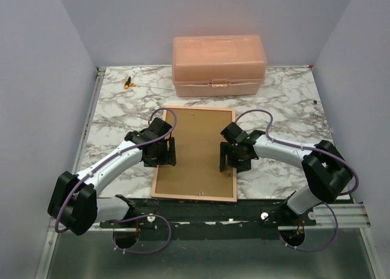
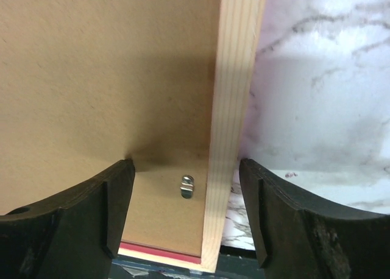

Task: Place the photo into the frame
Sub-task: Install the photo frame at the center of the board.

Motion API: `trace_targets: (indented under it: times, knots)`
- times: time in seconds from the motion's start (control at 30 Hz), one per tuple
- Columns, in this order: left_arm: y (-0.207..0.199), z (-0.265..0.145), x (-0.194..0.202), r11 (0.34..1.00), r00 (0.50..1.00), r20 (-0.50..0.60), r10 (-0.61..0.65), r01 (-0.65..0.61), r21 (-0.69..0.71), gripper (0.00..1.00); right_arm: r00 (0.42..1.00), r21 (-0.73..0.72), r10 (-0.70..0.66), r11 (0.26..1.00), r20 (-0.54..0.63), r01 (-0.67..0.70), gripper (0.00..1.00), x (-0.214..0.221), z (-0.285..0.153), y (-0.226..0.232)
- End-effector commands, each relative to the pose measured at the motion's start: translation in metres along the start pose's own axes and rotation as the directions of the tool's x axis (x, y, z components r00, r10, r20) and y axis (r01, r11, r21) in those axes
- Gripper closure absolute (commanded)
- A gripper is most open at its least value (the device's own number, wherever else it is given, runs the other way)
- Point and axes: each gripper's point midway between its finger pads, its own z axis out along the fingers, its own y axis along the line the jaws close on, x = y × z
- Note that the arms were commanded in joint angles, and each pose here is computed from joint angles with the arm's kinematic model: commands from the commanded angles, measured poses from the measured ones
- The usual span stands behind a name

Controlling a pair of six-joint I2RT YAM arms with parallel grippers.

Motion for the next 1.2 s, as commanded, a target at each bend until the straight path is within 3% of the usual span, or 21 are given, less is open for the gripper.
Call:
trace_targets:
  times: [0.0,0.3,0.53,0.77,0.97,1.17]
  knots:
    - [0.002,-0.003,-0.005,1.0,1.0,0.021,-0.001,0.001,-0.007,0.27,0.986,0.241,0.021,0.97,-0.163,0.019,0.24,0.057,0.008,-0.06]
    - [0.003,0.0,0.0,1.0,1.0,0.012,-0.007,0.007,-0.002,0.27,0.991,0.267,0.013,0.963,-0.135,0.023,0.31,0.058,0.003,-0.063]
    - [0.006,0.002,0.004,1.0,1.0,0.006,-0.009,0.009,-0.005,0.26,0.991,0.284,-0.006,0.958,-0.137,0.045,0.48,0.059,0.002,-0.062]
    - [0.006,0.003,0.004,1.0,1.0,0.005,-0.01,0.01,-0.005,0.27,0.991,0.321,-0.024,0.945,-0.132,0.066,0.81,0.057,-0.002,-0.066]
    - [0.006,0.006,0.005,1.0,1.0,0.001,-0.012,0.012,-0.005,0.27,0.99,0.351,-0.046,0.932,-0.133,0.091,0.97,0.056,-0.007,-0.068]
    - [0.006,0.008,0.006,1.0,1.0,-0.001,-0.01,0.01,-0.005,0.27,0.99,0.372,-0.069,0.922,-0.125,0.112,0.99,0.053,-0.015,-0.067]
